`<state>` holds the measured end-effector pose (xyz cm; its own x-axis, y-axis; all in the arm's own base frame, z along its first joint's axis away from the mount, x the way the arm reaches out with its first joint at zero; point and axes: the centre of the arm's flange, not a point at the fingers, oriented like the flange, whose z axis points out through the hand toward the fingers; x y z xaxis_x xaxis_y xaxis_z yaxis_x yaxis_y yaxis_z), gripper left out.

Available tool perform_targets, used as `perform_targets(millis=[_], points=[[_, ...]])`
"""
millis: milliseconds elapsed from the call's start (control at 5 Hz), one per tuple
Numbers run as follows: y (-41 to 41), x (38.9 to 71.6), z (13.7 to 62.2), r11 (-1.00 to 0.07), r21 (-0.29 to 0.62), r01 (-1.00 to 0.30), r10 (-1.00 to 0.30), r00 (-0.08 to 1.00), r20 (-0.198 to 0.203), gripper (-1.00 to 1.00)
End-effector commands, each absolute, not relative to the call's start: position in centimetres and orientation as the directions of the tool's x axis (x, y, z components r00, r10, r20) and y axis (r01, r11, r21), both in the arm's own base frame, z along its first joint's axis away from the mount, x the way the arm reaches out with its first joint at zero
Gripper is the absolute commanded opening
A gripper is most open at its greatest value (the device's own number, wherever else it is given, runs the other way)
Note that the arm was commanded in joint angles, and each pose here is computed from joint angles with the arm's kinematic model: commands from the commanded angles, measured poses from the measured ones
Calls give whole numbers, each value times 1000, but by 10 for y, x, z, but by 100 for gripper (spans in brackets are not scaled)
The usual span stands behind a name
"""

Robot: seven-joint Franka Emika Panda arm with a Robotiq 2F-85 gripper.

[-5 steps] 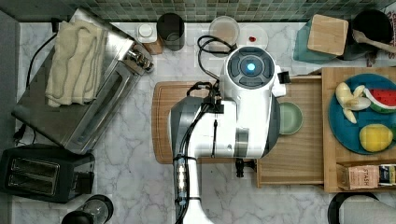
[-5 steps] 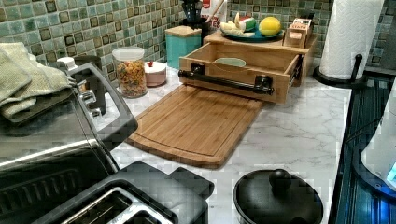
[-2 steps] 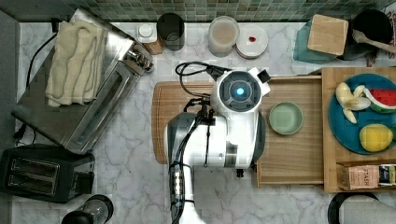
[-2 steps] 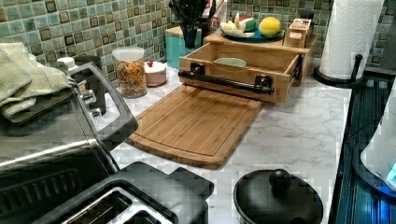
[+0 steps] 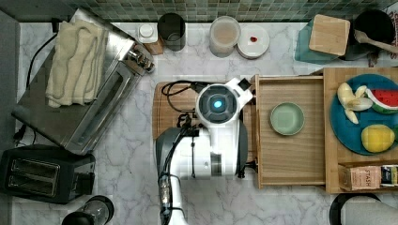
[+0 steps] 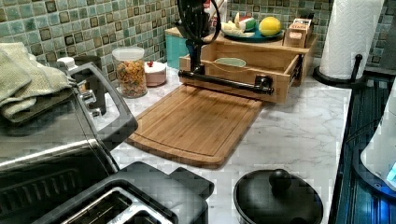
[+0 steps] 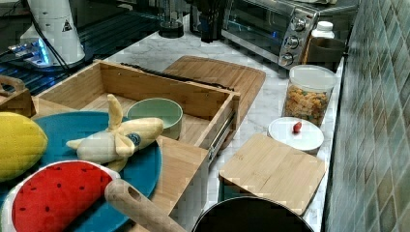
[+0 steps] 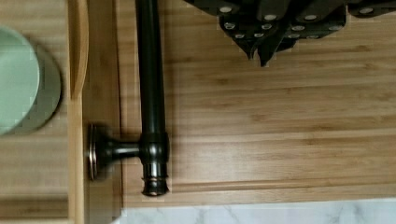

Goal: Close the drawer.

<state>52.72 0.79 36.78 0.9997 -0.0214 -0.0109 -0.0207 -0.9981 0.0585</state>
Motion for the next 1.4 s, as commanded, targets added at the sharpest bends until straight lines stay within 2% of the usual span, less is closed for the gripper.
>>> perform_targets(millis=[200,400,600,1000,1200,1400], points=[[56,510,337,-978,99,183,184,983,9,-100],[56,515,315,-983,110,148,145,989,-28,-100],[50,511,296,-979,138,147,146,989,-17,-100],[46,512,267,-975,187,118,111,993,-46,-100],[36,512,260,-974,210,85,80,996,-33,-100],[22,514,256,-976,210,63,54,997,-48,-100]])
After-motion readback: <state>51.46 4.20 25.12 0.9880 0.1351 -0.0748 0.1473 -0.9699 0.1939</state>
